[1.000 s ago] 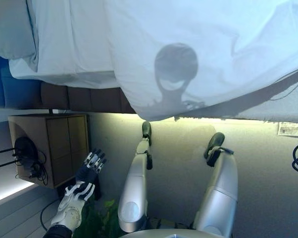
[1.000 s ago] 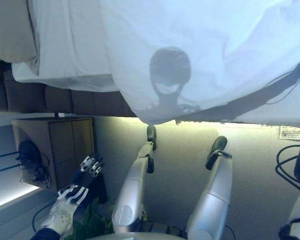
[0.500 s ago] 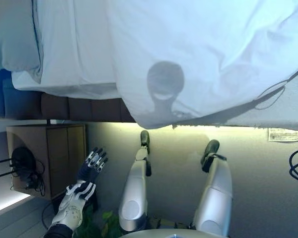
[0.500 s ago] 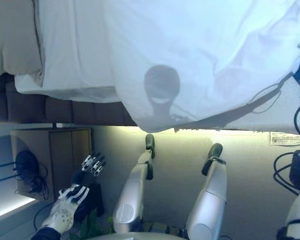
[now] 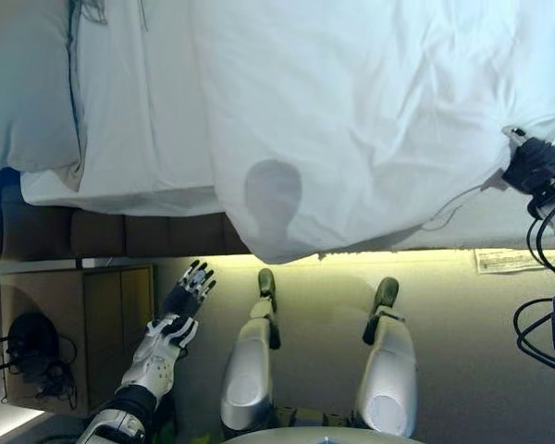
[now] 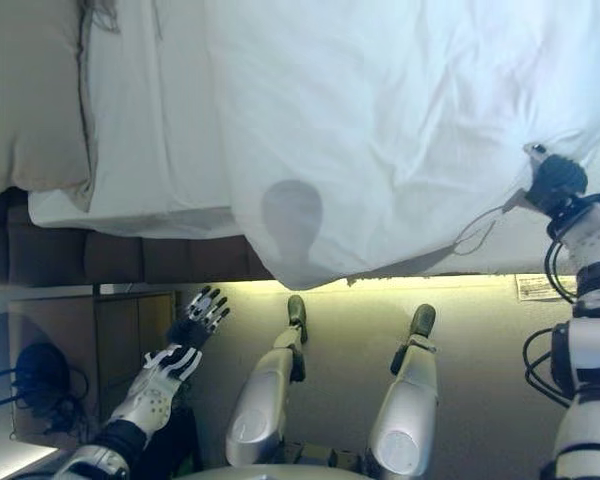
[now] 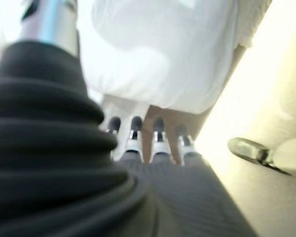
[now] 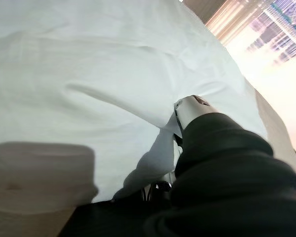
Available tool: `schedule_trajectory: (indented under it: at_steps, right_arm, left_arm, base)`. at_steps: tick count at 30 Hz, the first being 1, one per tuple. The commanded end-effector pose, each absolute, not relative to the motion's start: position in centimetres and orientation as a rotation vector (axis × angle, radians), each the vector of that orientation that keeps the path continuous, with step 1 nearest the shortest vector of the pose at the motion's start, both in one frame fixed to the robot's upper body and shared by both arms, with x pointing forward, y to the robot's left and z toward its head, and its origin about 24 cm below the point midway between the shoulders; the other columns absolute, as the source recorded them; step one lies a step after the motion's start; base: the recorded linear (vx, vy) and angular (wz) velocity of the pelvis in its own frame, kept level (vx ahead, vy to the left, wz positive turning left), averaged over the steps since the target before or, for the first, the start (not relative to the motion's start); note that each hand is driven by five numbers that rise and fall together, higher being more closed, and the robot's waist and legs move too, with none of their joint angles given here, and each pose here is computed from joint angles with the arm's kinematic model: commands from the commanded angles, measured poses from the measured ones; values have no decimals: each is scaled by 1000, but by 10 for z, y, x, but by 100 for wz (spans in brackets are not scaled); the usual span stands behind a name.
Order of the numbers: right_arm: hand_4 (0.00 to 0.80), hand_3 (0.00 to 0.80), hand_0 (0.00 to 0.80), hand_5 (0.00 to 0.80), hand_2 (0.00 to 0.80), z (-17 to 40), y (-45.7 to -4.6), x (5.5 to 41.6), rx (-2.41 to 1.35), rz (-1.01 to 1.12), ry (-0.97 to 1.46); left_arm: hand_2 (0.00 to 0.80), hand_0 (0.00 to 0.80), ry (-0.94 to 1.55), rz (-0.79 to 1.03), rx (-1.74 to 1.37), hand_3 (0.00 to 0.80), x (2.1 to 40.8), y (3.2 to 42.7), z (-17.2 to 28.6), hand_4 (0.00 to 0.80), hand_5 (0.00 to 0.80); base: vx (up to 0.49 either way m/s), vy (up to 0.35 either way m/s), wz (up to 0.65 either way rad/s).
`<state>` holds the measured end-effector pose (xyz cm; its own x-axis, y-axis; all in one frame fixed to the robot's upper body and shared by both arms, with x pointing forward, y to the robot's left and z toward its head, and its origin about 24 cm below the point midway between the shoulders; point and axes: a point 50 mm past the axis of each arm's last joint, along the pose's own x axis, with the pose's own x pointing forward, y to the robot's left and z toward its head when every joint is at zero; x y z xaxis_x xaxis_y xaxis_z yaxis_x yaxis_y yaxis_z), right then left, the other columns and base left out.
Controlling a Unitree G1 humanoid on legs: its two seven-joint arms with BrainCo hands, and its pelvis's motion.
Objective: Make the bed neatly
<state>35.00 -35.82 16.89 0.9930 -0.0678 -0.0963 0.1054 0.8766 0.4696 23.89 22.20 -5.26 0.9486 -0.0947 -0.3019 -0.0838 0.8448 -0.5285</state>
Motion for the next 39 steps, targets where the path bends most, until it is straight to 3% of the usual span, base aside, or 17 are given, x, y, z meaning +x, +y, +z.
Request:
schedule_trajectory:
  at_steps: [1,11,20,26,31,39]
  right_arm:
    - [800,800,800,800,800,174,-325,364,511,75,24]
    - [800,800,800,800,800,153,-298,369,539,143,89]
    - [800,800,800,800,800,157,-274,380,532,180,83]
    - [800,800,800,800,800,170,-251,389,568,218,28]
    - [800,800,800,800,800,174,-223,396,615,276,29]
    - [800,800,800,800,800,180,-184,398,710,345,-19]
  left_arm:
    - [0,0,337,33,-490,0,241,239,-52,0,0]
    - [0,0,375,-3,-466,0,248,226,-57,0,0]
    - [0,0,436,-124,-449,0,287,190,-38,0,0]
    - [0,0,604,-221,-653,0,290,148,-44,0,0]
    - [0,0,834,-239,-1043,0,276,107,-60,0,0]
    - [0,0,885,-174,-1404,0,278,84,-54,0,0]
  base:
    - [71,21,-6]
    - [29,6,-4]
    - [22,-19,-4]
    - [1,-28,0]
    - [80,-99,-3]
    - [36,-170,-9]
